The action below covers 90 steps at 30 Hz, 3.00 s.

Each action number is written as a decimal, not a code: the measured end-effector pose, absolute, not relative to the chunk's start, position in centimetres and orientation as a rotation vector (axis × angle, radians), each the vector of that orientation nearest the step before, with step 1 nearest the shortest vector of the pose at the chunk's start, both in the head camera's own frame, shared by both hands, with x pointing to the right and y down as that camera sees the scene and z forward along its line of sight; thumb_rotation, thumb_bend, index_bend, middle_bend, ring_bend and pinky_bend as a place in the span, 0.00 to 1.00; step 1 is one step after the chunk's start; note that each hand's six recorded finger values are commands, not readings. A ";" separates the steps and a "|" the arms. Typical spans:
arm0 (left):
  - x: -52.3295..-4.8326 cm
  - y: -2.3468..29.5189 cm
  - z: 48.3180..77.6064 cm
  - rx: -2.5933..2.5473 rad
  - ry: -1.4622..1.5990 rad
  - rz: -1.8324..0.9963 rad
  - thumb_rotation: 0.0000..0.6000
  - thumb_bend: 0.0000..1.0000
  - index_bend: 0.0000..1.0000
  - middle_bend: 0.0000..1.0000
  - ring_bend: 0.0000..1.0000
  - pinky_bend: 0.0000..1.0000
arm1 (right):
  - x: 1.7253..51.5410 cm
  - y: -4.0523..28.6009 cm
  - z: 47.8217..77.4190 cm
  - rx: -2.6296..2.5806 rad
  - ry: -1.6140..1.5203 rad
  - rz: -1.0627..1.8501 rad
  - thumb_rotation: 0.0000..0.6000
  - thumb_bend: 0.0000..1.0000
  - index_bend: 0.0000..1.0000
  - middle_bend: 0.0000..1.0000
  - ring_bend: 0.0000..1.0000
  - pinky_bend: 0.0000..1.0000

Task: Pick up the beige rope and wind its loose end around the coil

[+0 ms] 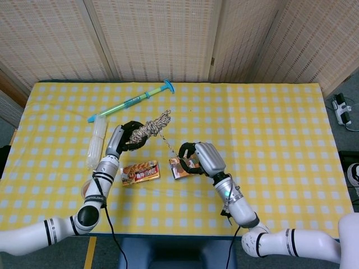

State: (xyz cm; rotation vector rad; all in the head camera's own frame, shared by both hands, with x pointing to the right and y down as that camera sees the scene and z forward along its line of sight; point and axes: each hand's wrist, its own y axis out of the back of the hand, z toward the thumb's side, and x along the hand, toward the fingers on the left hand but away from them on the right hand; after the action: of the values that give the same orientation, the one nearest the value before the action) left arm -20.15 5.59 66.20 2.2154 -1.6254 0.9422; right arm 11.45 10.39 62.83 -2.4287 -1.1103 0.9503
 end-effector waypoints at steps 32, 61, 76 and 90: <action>-17.2 8.4 61.5 2.608 -1.197 0.624 1.00 0.63 0.71 0.68 0.67 0.79 | 11.7 6.9 63.5 -2.549 -1.181 0.893 1.00 0.65 0.69 0.52 0.51 0.42; -17.6 8.9 61.5 2.695 -1.130 0.631 1.00 0.63 0.72 0.68 0.67 0.79 | 11.7 5.9 61.2 -2.398 -1.067 0.908 1.00 0.65 0.39 0.46 0.45 0.40; -19.2 8.1 61.4 2.639 -1.182 0.654 1.00 0.63 0.72 0.68 0.67 0.79 | 16.7 6.6 60.2 -2.249 -1.043 0.957 1.00 0.64 0.00 0.08 0.14 0.17; -22.0 7.2 62.1 2.566 -1.275 0.718 1.00 0.63 0.72 0.68 0.67 0.79 | 29.6 13.2 58.7 -1.909 -0.982 1.177 1.00 0.64 0.00 0.12 0.17 0.17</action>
State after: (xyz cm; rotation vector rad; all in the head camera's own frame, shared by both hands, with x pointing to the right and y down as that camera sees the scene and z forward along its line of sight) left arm -21.96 7.23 62.10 2.5664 -1.2755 0.7182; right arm 29.61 13.19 58.67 -1.9092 -0.9819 1.1770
